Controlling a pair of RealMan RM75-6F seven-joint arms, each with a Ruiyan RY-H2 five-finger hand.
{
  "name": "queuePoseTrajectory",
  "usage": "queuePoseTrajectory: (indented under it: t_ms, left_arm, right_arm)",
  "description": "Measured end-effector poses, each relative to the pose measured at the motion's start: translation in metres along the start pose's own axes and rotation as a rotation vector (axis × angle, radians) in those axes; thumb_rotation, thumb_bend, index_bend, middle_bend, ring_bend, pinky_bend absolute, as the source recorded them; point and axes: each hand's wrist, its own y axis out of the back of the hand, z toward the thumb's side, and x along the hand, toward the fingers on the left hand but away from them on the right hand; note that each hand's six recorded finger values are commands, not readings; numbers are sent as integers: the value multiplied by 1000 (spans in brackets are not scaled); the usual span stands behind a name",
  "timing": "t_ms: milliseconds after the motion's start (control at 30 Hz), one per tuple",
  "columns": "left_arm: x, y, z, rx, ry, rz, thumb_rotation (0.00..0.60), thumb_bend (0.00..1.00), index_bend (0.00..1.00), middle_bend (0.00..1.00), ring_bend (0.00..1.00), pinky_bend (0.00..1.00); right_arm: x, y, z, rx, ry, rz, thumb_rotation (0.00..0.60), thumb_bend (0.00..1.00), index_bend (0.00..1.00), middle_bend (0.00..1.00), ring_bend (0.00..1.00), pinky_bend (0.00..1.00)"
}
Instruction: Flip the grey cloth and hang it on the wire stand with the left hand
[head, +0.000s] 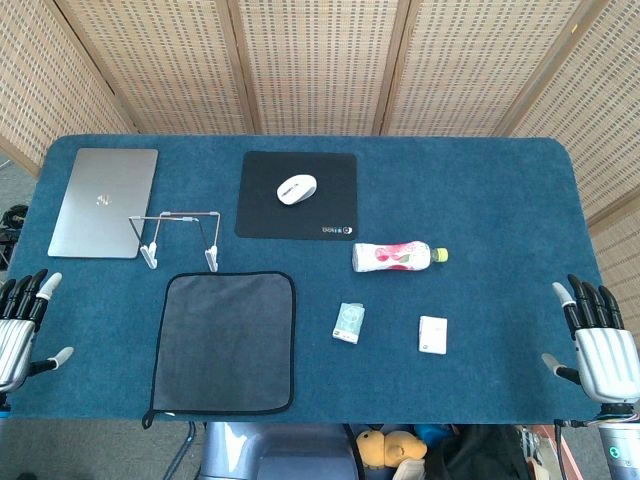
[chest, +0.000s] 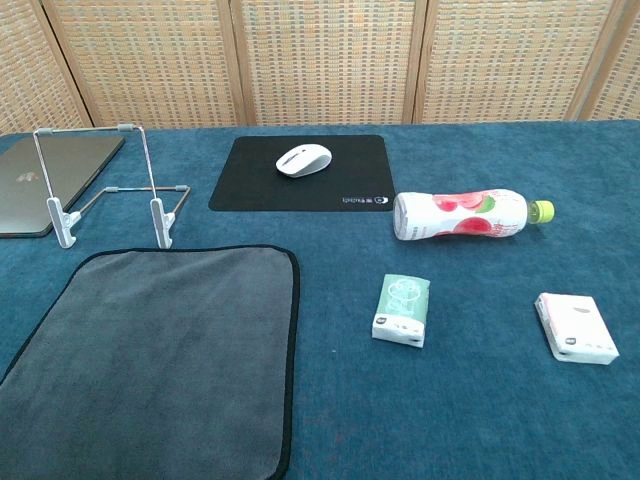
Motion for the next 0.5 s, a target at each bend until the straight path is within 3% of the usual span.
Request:
queuePoseTrajectory:
  t_ms: [333,500]
  left_arm:
    - [2,-1,2,-12,-11,-7,600,36,0,0,0,0]
    - [7,-1,15,-73,-115,9,600,37,0,0,0,0]
  right_arm:
    - [-1,0,0,0,0,-10,600,0,0,0,0,0]
    - [-2,-1,-1,4,-7,-10,600,0,0,0,0,0]
